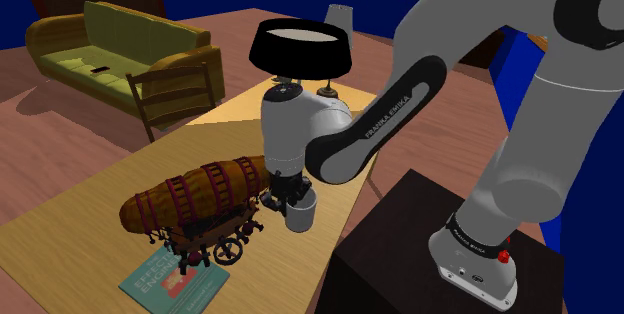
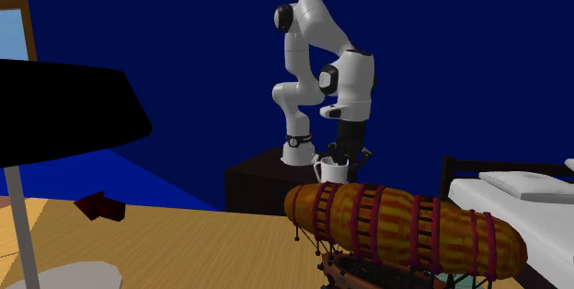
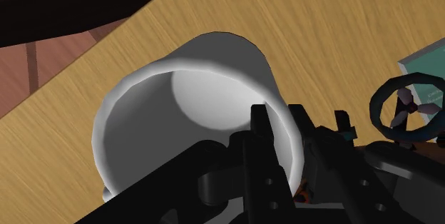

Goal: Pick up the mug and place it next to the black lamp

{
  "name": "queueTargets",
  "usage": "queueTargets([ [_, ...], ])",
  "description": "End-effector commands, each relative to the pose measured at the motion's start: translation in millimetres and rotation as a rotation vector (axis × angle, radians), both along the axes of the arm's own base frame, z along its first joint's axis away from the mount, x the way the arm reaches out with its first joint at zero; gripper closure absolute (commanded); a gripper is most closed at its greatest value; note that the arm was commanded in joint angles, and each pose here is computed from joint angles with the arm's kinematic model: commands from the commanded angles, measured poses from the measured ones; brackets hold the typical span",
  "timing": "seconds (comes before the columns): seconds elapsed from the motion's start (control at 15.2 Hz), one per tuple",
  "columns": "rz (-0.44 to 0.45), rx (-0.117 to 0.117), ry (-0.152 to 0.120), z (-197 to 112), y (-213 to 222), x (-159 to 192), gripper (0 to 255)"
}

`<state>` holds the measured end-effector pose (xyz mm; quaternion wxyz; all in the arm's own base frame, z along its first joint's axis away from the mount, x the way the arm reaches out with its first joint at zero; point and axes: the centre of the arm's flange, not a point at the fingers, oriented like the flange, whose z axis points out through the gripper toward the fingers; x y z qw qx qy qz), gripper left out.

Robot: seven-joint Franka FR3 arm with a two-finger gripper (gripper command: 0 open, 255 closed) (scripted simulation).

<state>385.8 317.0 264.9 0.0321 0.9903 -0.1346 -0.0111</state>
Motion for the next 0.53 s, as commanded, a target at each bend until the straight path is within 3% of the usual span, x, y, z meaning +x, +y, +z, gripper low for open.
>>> queueTargets([
  [0.0,0.000,0.000,0.000,11,0,-1,255],
  [0.46,0.000,0.000,0.000,48,0,-1,255],
])
